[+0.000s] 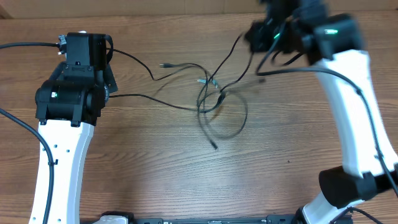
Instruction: Untangle cables
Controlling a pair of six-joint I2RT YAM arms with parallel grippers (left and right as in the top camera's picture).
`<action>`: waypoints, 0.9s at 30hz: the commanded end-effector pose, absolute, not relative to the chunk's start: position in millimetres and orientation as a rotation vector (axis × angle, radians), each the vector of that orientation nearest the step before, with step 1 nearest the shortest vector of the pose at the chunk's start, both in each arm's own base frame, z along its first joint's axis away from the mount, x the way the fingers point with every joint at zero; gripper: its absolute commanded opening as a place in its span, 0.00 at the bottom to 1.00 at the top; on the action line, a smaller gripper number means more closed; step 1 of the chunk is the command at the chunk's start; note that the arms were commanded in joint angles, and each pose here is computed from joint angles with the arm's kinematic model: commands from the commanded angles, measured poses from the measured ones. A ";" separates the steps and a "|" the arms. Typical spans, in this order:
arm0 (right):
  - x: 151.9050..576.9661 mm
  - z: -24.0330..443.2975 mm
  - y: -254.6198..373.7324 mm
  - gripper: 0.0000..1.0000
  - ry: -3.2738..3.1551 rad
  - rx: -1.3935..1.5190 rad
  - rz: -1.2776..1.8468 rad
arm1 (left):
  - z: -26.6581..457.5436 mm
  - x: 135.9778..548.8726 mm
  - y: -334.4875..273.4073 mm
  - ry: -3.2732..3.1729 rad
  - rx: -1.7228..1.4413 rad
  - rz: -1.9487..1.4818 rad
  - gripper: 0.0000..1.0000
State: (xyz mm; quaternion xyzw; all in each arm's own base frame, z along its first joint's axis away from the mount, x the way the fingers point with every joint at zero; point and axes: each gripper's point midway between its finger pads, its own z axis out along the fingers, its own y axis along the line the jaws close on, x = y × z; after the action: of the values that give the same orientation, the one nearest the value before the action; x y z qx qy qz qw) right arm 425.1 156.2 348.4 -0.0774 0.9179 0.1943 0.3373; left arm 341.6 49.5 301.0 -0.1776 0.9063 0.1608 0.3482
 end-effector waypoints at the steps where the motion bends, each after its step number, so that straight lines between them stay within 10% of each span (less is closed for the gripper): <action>1: 424.3 421.2 110.7 0.04 2.194 -0.107 0.290 | 315.5 333.1 72.8 2.266 -0.539 0.575 0.04; 13: 419.9 520.4 22.1 0.04 1.878 0.148 0.088 | 318.6 312.2 135.2 2.144 -0.891 0.642 0.04; 27: 410.4 515.0 -69.7 0.04 1.821 0.557 -0.028 | 316.3 286.0 185.9 1.997 -1.216 0.629 0.04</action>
State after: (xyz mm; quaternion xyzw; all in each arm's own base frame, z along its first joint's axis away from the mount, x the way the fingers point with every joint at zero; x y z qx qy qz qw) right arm 423.0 -41.5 498.8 0.1756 0.8095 0.0080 0.5601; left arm 293.4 176.9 310.8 -0.4284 0.8003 0.2467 0.3392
